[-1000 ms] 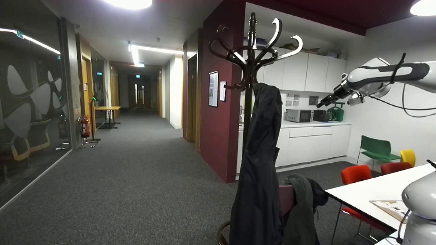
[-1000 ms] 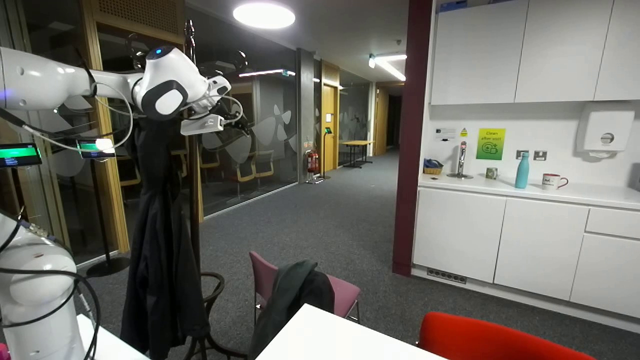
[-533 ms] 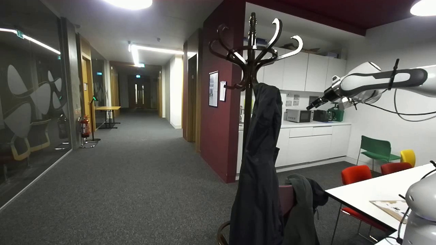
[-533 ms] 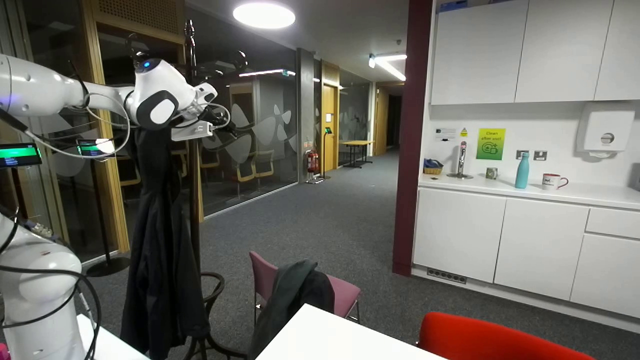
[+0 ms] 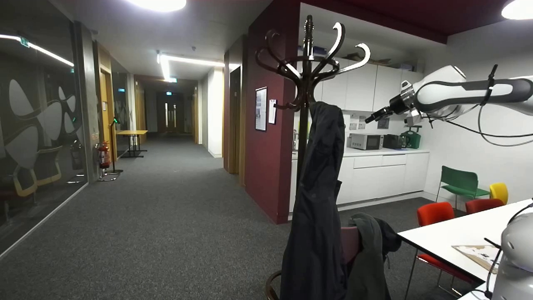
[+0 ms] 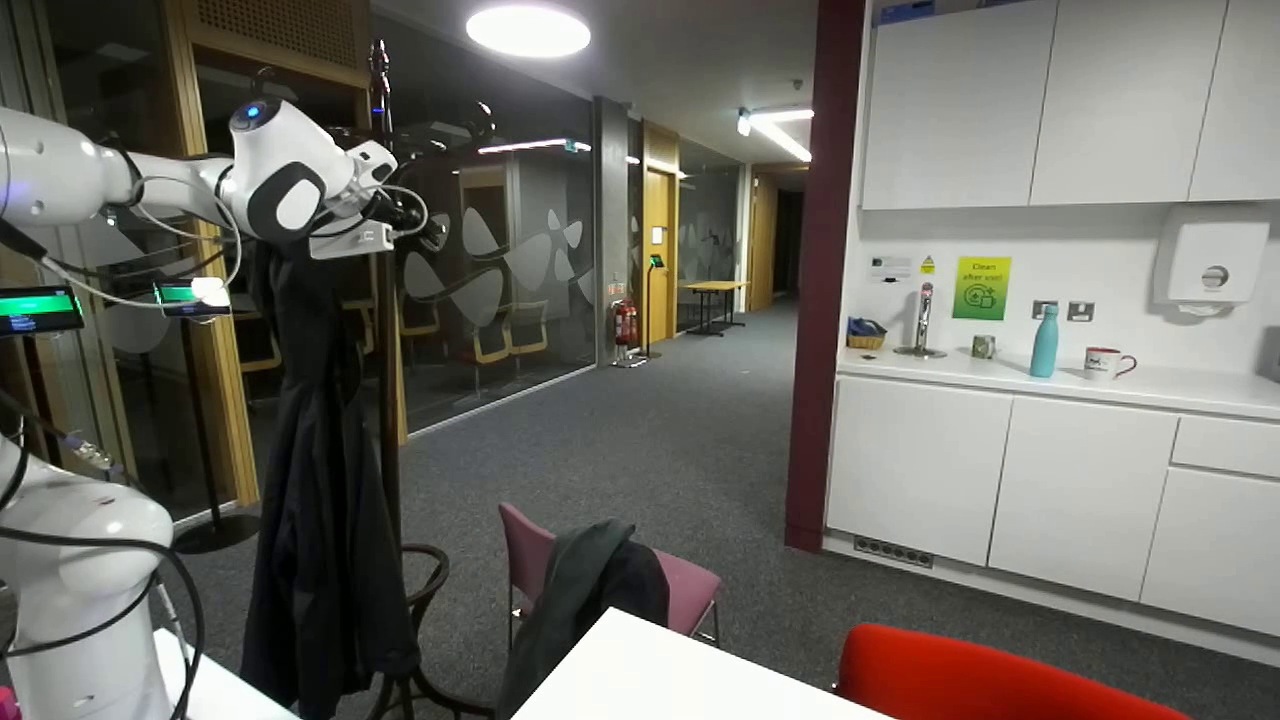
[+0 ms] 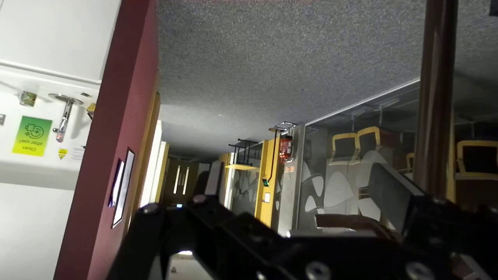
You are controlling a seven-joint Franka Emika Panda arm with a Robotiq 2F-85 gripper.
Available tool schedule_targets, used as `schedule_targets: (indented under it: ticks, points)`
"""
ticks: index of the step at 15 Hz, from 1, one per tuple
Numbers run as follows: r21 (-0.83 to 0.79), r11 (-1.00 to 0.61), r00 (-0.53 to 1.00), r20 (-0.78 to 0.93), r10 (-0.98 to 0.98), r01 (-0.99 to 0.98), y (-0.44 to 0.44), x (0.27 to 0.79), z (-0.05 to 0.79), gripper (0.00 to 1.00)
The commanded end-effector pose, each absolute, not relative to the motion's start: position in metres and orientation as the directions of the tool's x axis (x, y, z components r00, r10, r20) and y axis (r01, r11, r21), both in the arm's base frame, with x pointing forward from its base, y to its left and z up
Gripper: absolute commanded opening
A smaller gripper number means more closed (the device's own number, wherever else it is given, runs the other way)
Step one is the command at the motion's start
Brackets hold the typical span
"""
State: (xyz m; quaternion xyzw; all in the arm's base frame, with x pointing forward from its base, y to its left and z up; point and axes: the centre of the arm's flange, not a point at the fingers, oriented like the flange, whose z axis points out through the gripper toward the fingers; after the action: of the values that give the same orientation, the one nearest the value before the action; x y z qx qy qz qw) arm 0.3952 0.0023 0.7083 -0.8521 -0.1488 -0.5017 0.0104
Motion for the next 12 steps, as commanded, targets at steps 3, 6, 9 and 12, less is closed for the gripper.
schedule_targets:
  ticks: [3, 6, 9, 12]
  points:
    - [0.091, -0.946, 0.372, 0.904, 0.210, 0.311, 0.014, 0.395, 0.735, 1.00]
    - [0.069, -0.934, 0.342, 0.919, 0.196, 0.351, 0.024, 0.398, 0.741, 1.00]
    - [0.048, -0.920, 0.319, 0.930, 0.183, 0.389, 0.034, 0.397, 0.744, 1.00]
    - [0.049, -0.922, 0.352, 0.915, 0.195, 0.385, 0.040, 0.392, 0.737, 1.00]
